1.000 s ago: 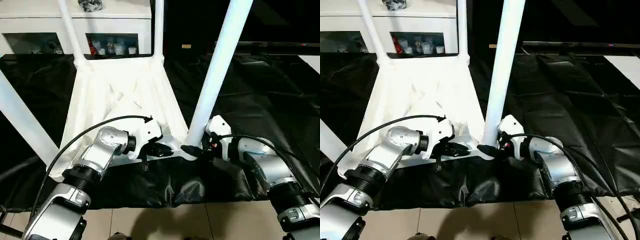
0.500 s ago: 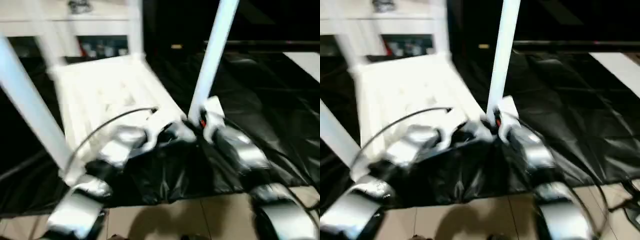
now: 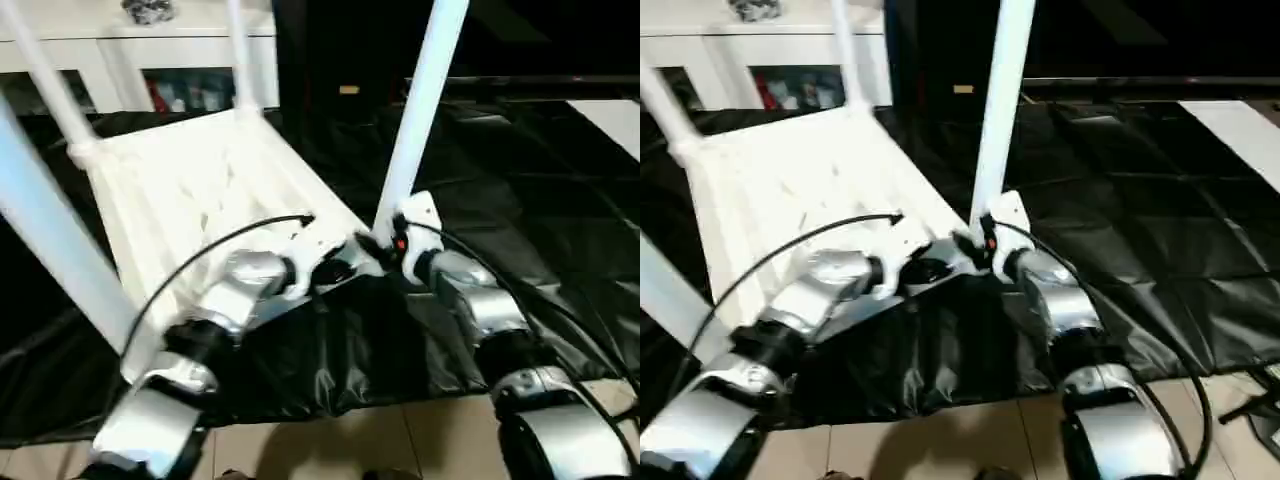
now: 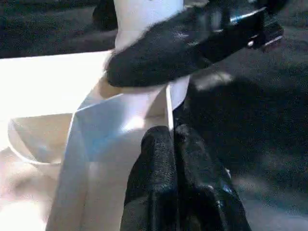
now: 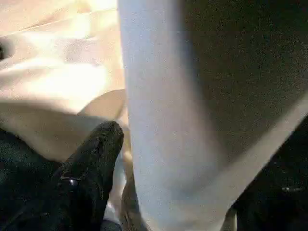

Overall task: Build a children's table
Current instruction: Rotate leg to tighten

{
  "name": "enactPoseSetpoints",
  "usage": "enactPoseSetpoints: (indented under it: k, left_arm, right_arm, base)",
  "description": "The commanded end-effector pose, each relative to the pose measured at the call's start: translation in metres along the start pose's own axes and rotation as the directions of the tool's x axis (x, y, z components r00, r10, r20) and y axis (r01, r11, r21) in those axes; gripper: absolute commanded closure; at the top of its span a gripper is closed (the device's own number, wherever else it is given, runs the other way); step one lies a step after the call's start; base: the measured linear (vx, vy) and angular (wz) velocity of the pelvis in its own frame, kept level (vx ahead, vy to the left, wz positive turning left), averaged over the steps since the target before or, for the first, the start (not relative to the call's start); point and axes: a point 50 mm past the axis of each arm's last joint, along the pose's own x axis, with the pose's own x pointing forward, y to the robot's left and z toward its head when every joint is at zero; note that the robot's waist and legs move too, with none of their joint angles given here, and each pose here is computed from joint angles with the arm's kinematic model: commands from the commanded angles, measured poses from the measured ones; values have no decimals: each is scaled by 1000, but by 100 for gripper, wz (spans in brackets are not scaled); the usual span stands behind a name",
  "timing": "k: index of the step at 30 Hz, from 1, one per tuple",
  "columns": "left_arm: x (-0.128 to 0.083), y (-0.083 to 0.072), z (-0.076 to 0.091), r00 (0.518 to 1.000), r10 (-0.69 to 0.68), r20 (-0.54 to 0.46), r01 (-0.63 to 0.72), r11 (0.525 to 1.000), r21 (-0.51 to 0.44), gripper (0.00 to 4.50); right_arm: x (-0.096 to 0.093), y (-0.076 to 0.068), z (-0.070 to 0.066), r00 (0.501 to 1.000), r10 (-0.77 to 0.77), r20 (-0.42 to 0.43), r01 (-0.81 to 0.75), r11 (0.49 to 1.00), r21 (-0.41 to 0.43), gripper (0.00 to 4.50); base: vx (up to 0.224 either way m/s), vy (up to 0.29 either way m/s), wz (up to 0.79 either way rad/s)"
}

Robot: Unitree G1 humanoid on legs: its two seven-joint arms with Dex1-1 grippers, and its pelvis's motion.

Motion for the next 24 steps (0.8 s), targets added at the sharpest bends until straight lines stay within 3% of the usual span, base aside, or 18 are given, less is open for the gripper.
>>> enactPoseSetpoints:
  k: [1, 8, 17, 24]
  left_arm:
    - [3, -11, 12, 988, -126, 94, 121, 991, 55, 450]
    - [-12, -11, 6, 966, -247, 78, 244, 969, 45, 450]
    - [-19, -11, 5, 954, -292, 70, 290, 956, 46, 450]
    - [-20, -11, 5, 952, -301, 63, 298, 953, 47, 450]
  right_arm:
    - [-4, 8, -10, 991, 122, -47, -123, 992, -18, 104]
    - [-38, 9, -13, 909, 402, -105, -409, 911, -55, 104]
    - [-43, 15, -12, 873, 476, -102, -484, 872, -74, 168]
    - [-42, 19, -14, 861, 496, -115, -505, 860, -68, 180]
  base:
    - [0, 0, 0]
    - [0, 0, 0]
    - [0, 0, 0]
    - [0, 0, 0]
